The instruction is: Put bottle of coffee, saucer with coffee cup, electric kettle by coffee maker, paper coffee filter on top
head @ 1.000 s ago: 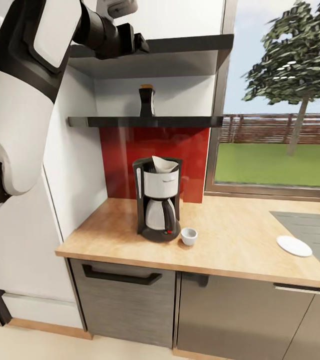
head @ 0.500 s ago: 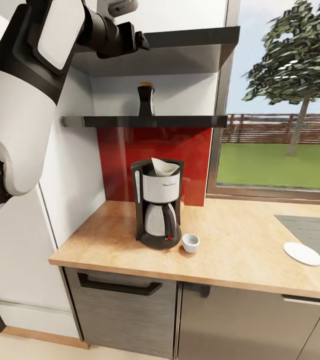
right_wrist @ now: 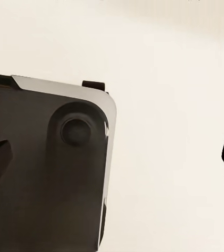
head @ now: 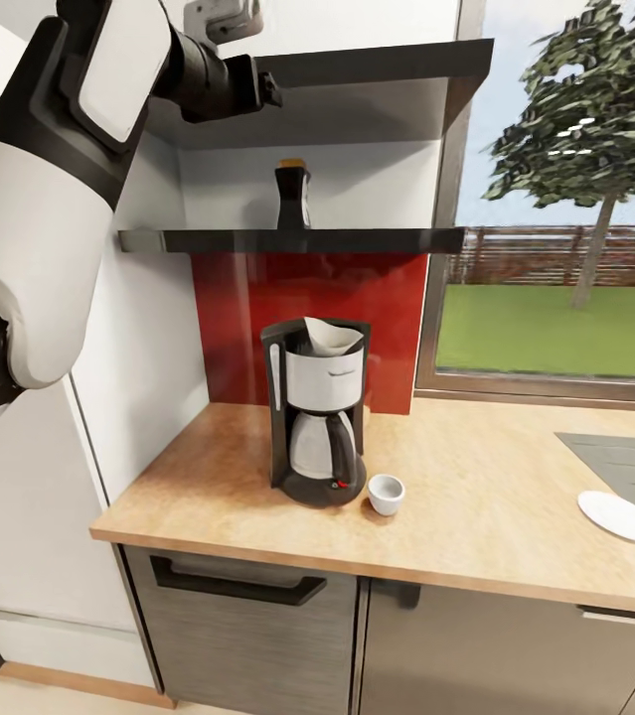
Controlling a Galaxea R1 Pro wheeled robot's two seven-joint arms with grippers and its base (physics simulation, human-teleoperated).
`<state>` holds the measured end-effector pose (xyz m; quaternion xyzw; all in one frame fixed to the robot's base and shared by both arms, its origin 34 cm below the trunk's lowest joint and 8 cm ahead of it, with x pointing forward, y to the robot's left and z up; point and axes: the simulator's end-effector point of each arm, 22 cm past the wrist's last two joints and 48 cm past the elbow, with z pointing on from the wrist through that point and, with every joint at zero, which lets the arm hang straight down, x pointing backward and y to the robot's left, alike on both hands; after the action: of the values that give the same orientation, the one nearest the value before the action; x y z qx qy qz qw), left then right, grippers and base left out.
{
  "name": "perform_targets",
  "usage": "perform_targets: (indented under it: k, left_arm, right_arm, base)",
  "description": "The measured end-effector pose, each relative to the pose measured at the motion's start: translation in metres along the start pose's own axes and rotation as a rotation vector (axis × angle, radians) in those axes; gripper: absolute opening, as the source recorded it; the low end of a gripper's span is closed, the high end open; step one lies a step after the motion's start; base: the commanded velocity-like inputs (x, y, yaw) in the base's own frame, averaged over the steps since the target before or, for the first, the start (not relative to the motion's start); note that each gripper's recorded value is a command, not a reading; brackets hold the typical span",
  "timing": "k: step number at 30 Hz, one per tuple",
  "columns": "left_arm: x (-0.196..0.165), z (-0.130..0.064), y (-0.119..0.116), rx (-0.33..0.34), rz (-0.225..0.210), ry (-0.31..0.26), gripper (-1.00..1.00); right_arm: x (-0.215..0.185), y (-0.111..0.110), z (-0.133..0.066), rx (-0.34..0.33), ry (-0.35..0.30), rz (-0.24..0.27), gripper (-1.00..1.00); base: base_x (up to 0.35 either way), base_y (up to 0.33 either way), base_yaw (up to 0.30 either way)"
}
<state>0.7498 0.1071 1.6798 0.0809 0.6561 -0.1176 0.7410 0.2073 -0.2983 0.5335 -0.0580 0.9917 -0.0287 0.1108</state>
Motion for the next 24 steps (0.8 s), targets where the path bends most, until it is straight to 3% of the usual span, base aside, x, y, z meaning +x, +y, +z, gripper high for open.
perform_targets:
  k: [17, 24]
  left_arm:
    - [-0.0037, 0.0017, 0.0051, -0.022, -0.008, -0.023, 1.00]
    - [-0.0038, 0.0014, 0.0052, -0.023, -0.008, -0.023, 1.00]
  right_arm:
    - [-0.0005, 0.0001, 0.0001, 0.000, -0.001, 0.000, 1.00]
    - [0.0005, 0.0004, -0.0001, -0.003, 0.001, -0.010, 1.00]
  base:
    - [0.004, 0.001, 0.000]
    - [0.169, 0.000, 0.000]
